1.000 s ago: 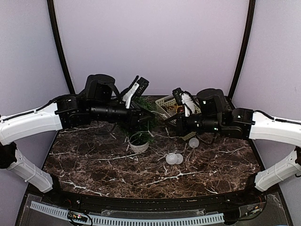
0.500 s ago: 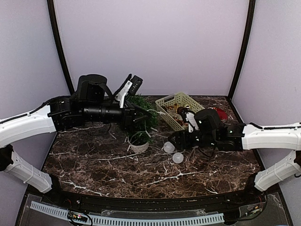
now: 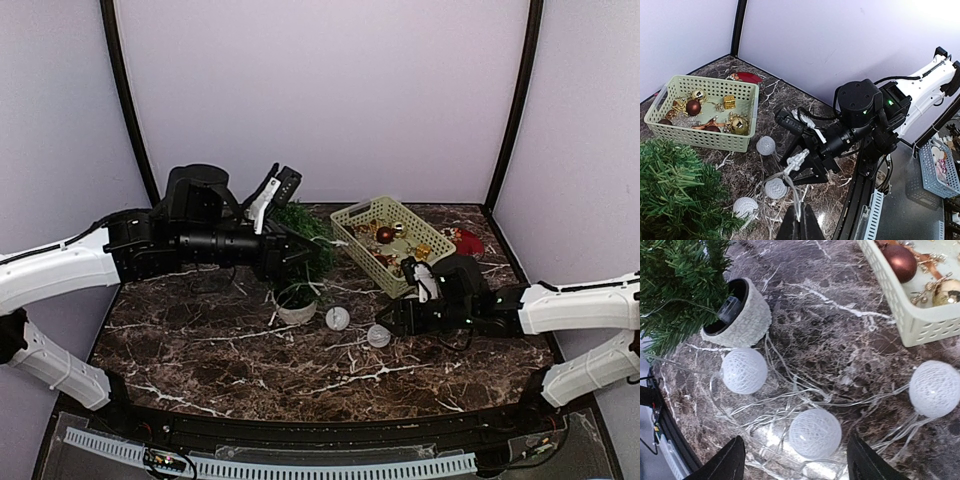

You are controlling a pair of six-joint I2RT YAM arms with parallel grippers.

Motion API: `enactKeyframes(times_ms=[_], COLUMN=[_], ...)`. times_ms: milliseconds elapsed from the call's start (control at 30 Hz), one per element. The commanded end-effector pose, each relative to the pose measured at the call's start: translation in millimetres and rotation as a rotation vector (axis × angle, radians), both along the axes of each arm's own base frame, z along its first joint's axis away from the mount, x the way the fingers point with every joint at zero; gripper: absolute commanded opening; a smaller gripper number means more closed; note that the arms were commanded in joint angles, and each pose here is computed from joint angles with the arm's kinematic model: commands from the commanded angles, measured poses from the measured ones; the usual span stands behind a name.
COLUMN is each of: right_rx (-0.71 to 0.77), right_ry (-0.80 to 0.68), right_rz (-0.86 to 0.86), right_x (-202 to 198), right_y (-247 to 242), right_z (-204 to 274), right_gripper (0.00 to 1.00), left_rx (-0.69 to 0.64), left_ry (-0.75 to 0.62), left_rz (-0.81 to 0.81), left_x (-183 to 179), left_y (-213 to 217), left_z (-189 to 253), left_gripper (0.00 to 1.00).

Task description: Decorate the small christmas tree

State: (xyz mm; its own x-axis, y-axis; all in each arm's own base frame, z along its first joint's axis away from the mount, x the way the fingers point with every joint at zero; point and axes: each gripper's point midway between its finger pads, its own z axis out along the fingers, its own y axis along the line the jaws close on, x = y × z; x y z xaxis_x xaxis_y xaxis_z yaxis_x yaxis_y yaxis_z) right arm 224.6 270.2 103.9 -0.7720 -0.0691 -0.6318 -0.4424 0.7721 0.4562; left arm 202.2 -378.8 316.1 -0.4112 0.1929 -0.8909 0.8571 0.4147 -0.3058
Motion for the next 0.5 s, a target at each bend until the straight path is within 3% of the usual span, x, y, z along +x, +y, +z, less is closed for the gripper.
enactKeyframes(times_ms=[0,100,300,467], right_rx=[0.101,0.084,0.1,0.198], right_ry=[0.015,0.028,-0.11,-0.216], right_rz=[0.101,0.116,0.223,0.272], right_x=[-10.3,-13.3,-21.4,-17.2], right_y=[21.2,23.7,46.5,74.0], right_z=[5.3,2.5,43.7,79.0], right_gripper=[0.63,0.57,0.68,0.74], left_rx=[-0.064,-0.075,-0.083,-0.088], left_ry=[-0.027,-0.028,-0.031,-0.027], left_rz=[0.033,0.026,0.015,0.014], left_x=[0.7,-0.9,-5.3,-7.7], left_y=[9.6,9.5,12.7,16.0], left_z=[18.8,23.4,30.9,33.5], left_gripper=[0.0,0.0,0.0,0.0])
